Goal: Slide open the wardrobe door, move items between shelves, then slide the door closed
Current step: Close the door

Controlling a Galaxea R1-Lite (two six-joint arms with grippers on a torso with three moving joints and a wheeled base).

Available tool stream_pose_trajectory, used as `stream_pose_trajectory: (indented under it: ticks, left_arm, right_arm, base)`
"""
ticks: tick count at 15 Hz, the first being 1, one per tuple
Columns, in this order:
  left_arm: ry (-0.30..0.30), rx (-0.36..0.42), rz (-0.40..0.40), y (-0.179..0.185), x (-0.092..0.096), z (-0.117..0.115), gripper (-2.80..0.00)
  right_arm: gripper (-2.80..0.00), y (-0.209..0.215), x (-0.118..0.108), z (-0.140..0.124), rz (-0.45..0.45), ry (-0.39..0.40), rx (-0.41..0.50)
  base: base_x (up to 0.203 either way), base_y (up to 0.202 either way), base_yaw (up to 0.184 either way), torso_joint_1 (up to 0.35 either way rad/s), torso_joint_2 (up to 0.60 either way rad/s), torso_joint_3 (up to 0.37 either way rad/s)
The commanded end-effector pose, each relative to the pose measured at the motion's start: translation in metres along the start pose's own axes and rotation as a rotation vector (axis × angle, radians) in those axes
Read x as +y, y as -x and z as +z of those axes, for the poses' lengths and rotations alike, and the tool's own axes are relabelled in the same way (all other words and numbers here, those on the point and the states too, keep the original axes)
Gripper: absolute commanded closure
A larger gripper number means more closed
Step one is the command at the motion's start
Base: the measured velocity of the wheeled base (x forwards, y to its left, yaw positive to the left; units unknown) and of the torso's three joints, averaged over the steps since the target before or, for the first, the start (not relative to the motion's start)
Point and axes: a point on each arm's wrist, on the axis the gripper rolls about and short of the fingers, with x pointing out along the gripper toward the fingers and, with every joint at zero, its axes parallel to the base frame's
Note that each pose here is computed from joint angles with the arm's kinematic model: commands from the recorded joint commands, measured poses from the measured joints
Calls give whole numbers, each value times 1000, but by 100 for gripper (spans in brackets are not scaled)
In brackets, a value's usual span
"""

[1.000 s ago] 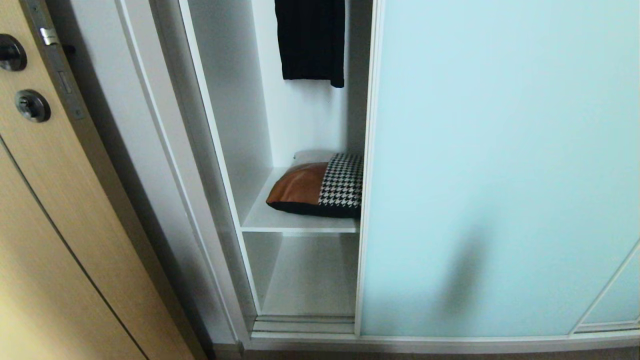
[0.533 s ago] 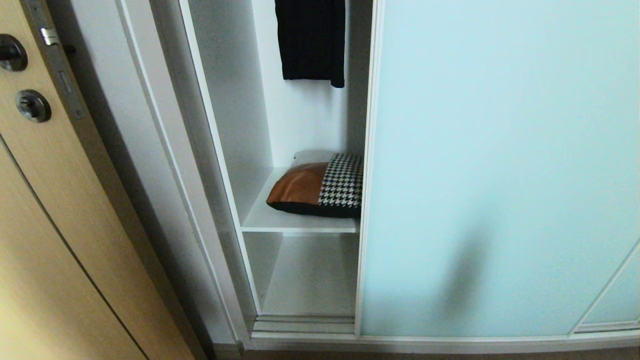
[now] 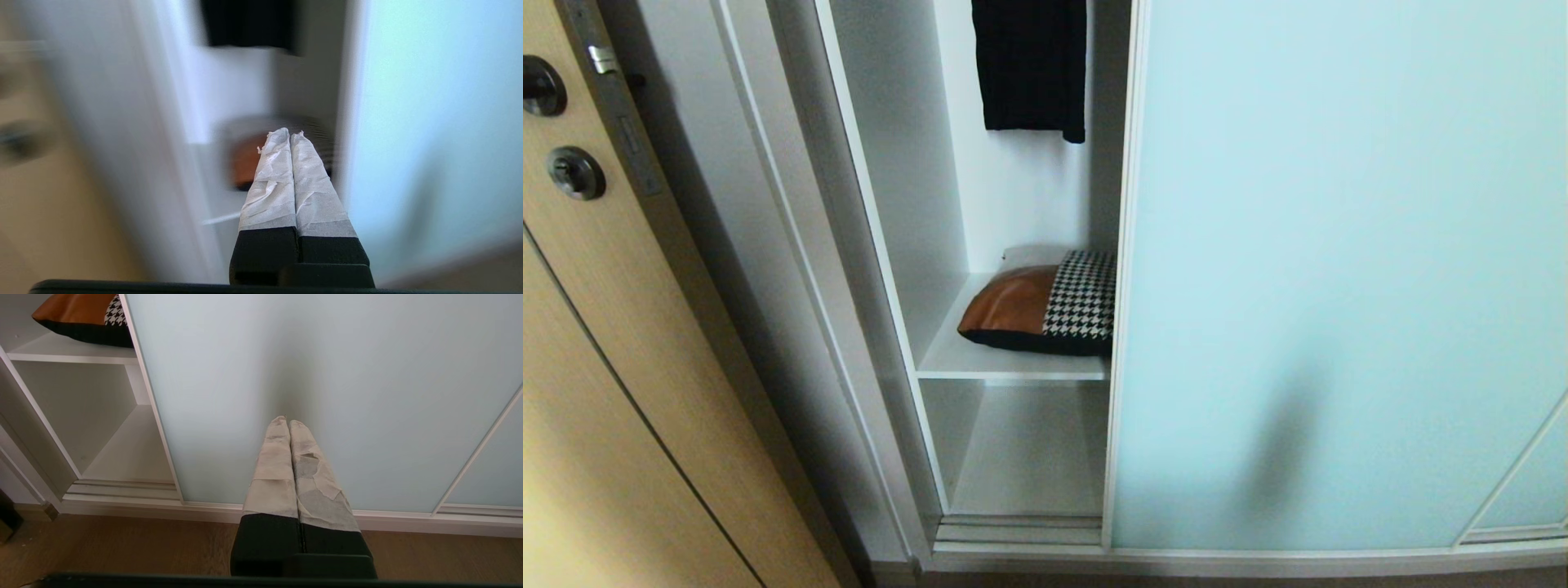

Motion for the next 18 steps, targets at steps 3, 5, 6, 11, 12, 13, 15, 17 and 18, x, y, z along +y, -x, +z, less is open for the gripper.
stream_pose_trajectory:
  ticks: [3,5,6,11,12,13,15,17,18]
  left_arm:
    - [112,149,-289,-98,16,-12,0]
    - [140,196,-400,-136,6,-23,0]
    - [149,212,-456,-153,-3,-28,0]
    - [197,230,-685,-190,-57,-40,0]
    - [211,255,-708,-195,-65,-46,0]
    - [217,276,-722,-202,-70,-53,0]
    - [219,294,-732,-221,-80,-67,0]
    - [211,294,-690,-242,-93,-85,0]
    - [205,290,-659,-253,-99,-92,0]
  right_arm:
    - [0,0,0,0,0,0,1]
    - [0,0,0,0,0,0,1]
    - [0,0,0,0,0,0,1]
    - [0,0,0,0,-1,0,1]
    - [0,0,0,0,0,0,1]
    - [0,0,0,0,0,0,1]
    - [0,0,0,0,0,0,1]
    - [0,0,0,0,0,0,1]
    - [0,0,0,0,0,0,1]
  base:
    - [0,0,0,0,0,0]
    - [0,0,0,0,0,0]
    - [0,0,0,0,0,0]
    - [0,0,0,0,0,0]
    - [0,0,0,0,0,0]
    - [0,0,0,0,0,0]
    - [0,0,0,0,0,0]
    - [0,0,0,0,0,0]
    - [0,0,0,0,0,0]
